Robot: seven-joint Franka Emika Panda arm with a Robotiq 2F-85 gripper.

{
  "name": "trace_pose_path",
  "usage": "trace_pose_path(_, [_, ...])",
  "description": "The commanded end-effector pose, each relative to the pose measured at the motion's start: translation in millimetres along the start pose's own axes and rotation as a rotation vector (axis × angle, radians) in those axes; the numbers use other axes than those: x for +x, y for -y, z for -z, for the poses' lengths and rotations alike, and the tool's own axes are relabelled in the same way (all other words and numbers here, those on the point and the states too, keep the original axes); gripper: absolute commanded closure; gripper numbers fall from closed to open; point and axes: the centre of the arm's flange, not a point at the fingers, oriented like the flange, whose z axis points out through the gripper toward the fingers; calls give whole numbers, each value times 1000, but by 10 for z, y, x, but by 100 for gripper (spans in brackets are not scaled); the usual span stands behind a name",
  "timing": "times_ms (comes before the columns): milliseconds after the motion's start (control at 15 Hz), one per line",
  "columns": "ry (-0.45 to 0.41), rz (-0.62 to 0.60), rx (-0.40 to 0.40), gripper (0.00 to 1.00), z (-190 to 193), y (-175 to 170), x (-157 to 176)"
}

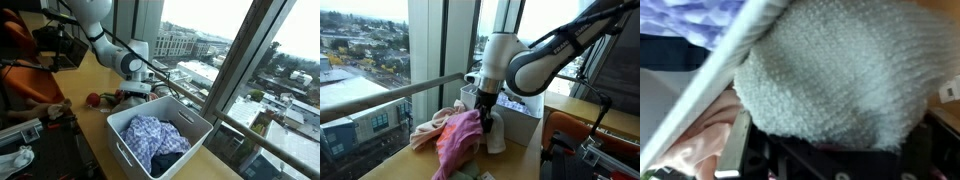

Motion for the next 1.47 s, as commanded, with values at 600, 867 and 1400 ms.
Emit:
trace_pose_path(600, [-164, 48, -264, 94, 2418, 59, -320])
trace_pose_path(867, [-170, 28, -325, 94, 2713, -112, -463])
trace_pose_path(1400, [-92, -99, -333, 94, 2460, -733, -1235])
